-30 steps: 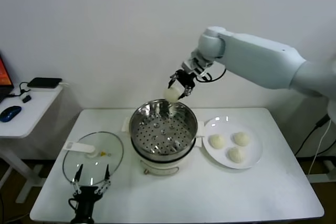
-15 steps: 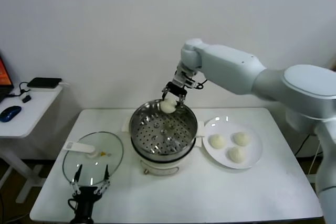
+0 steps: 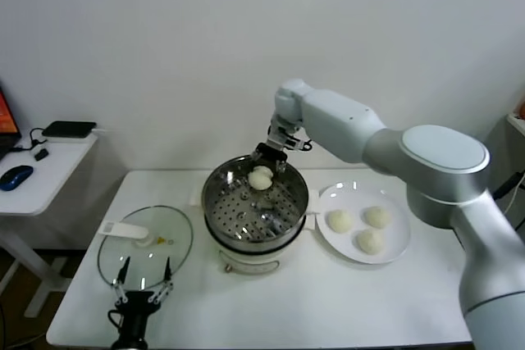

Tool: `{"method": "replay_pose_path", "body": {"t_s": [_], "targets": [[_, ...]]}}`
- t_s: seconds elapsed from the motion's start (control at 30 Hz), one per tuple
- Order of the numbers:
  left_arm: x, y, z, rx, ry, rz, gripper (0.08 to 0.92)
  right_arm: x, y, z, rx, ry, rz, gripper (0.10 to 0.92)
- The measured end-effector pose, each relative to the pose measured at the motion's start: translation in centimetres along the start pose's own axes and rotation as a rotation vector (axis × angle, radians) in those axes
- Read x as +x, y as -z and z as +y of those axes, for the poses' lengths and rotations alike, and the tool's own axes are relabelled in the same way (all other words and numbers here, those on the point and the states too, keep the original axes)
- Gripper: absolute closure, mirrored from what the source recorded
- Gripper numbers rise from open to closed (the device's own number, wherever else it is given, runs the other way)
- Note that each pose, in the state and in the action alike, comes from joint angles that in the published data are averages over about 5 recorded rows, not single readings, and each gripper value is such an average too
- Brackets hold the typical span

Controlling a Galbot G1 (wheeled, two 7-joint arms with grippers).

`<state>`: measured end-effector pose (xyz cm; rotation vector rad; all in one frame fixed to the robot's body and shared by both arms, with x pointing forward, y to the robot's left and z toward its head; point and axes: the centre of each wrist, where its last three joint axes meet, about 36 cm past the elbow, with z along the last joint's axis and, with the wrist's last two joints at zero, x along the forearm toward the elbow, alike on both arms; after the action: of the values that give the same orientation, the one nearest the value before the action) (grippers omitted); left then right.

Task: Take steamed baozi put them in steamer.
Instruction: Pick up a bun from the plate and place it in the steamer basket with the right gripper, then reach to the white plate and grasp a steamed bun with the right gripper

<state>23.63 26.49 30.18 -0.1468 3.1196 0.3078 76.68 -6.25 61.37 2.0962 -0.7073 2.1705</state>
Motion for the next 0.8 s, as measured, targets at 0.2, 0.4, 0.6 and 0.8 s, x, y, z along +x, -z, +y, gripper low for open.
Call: {"method": "replay_pose_path", "body": {"t_s": [0.2,0.4,0.6,0.8], "targets": [[0.0,0.0,-0.1,-0.001,-0.002,0.0,0.177,-0.3,-0.2,-0.2,0.002,-0.002,-0.003,0.342],[0.0,0.1,-0.2,0.001,-0.007,-0.003,0.177,0.0,-0.6,0.0,-0.003,-0.008,-0.004,0.213],[0.2,0.2,-0.3,-0.007,-0.012,-0.004,0.177,1.2,-1.0,0.4,-0.043,-0.049,-0.01,0.2],[0.4,0.4,-0.1,-0.017,-0.012,-0.004,0.177,5.0,-1.6,1.9,-0.201,-0.1,0.017,0.199]]}}
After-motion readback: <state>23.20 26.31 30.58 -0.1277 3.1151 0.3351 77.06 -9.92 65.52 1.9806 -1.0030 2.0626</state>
